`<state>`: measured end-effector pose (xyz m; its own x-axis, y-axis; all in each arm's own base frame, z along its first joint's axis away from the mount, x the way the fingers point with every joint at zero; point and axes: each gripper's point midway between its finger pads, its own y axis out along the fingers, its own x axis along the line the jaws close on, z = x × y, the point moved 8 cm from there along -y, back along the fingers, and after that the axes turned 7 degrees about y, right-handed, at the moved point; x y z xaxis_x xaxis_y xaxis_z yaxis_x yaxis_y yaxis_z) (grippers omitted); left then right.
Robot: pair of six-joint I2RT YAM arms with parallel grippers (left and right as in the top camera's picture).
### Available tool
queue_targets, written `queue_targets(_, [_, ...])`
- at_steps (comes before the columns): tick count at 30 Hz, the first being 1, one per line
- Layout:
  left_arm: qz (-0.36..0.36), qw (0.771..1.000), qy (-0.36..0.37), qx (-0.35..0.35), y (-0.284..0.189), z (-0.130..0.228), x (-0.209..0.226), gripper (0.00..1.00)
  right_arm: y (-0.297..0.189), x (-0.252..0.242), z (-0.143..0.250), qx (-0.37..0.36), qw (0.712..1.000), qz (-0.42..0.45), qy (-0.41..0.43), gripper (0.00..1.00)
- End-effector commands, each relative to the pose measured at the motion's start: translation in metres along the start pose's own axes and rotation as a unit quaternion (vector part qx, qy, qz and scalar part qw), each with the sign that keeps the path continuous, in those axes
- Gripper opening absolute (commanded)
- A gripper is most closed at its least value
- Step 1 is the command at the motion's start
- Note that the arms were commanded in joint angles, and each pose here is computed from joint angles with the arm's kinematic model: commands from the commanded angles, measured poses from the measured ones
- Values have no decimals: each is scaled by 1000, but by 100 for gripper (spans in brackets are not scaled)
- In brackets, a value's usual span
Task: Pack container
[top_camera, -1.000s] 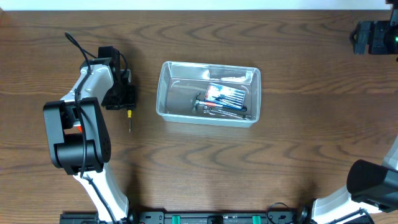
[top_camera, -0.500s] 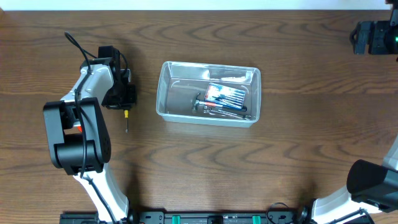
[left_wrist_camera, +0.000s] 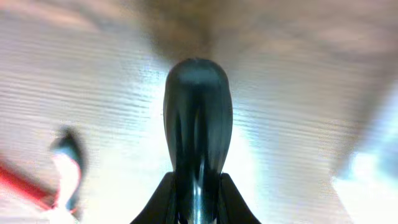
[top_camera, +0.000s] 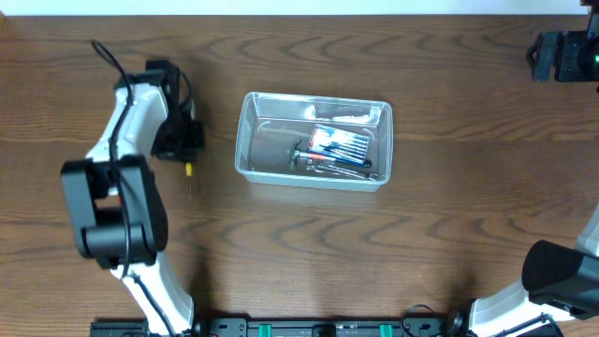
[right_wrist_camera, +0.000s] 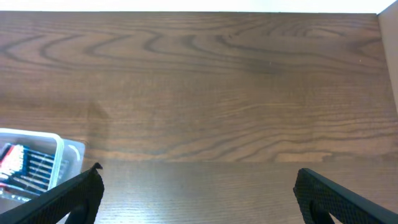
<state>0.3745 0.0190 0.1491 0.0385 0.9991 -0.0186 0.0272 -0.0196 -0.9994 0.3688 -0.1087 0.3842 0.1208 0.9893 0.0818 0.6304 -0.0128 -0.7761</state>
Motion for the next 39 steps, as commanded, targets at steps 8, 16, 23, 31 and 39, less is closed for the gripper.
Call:
queue_targets(8, [-17,910,312,-273,-171,18,-120,6,-14,-18,0,-16,999,13,51,99])
queue_targets(16, [34,781,584,-217,-125,39,-229,6,-14,-18,0,-16,999,12,50,99])
queue_targets(23, [43,772,620,-131,-50,20,-248,6,-14,-18,0,-16,999,9,50,99])
queue_targets(31, [55,784,616,-56,11,12,-247,8,-14,-18,0,-16,999,9,50,99])
queue_targets(39, [60,788,612,-23,30,14,-246,29,-14,-18,0,-16,999,9,50,99])
